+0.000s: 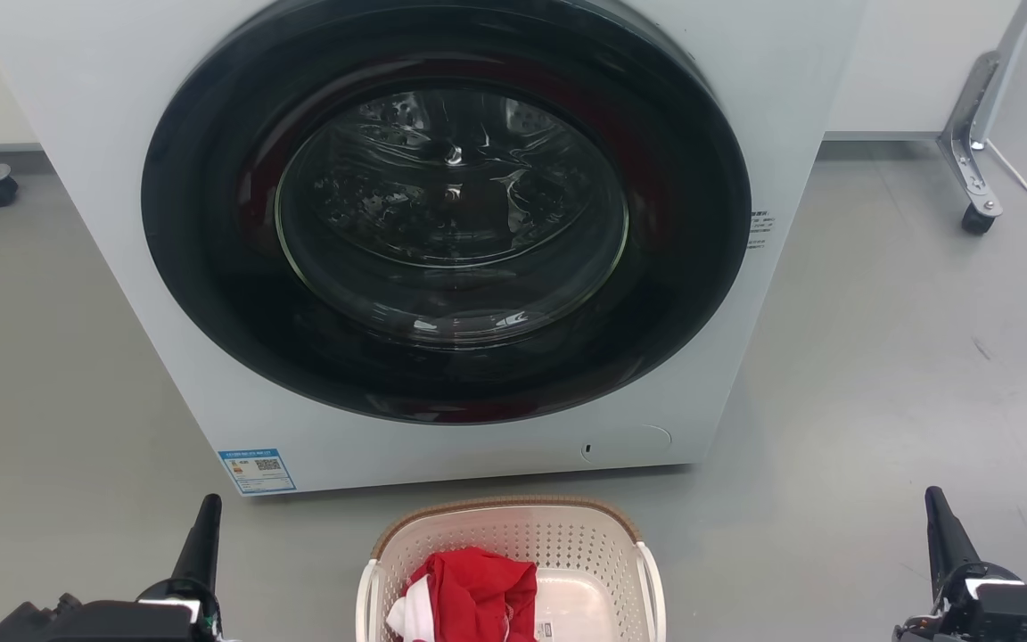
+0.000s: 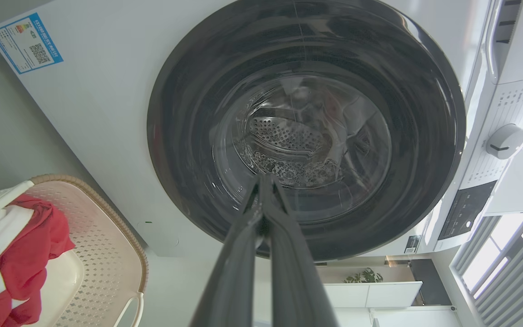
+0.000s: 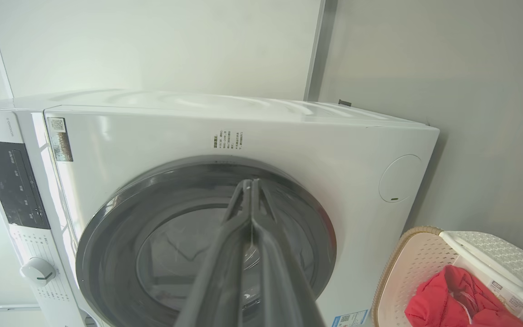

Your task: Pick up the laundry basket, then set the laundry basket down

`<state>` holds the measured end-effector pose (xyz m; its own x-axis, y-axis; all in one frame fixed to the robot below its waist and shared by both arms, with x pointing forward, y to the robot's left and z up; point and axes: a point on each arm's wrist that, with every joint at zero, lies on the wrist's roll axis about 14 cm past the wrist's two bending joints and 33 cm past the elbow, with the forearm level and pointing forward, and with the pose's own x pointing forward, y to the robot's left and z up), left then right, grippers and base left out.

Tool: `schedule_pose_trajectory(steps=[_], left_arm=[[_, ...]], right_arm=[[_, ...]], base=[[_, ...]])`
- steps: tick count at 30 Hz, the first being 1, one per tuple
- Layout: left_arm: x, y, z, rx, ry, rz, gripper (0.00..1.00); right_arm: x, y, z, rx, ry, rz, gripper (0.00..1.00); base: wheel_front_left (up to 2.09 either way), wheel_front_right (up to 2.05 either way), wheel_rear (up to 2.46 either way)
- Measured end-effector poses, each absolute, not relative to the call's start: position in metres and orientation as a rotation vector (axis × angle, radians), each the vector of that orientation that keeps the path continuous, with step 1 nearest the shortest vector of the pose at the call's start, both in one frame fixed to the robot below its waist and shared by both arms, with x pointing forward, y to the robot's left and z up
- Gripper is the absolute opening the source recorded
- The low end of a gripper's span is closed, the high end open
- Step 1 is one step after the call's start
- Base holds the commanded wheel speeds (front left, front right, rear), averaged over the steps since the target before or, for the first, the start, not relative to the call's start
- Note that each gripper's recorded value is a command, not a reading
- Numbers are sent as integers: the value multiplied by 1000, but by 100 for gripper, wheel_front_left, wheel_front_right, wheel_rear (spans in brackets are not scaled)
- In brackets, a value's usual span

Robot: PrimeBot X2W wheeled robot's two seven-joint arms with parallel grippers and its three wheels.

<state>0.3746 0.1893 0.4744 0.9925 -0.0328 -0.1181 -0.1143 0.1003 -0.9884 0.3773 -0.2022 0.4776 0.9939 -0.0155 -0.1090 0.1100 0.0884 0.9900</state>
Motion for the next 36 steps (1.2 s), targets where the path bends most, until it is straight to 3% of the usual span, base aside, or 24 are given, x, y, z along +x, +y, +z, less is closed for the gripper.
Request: schedule_pose_trajectory(steps=[10, 36], left_arm=[[379, 191, 480, -1572, 85, 52, 0], [379, 191, 480, -1572, 85, 53, 0]], right_arm=[[381, -205, 482, 1572, 50, -81, 0], [381, -205, 482, 1573, 50, -81, 0]], base=[[0, 0, 0], [0, 0, 0]])
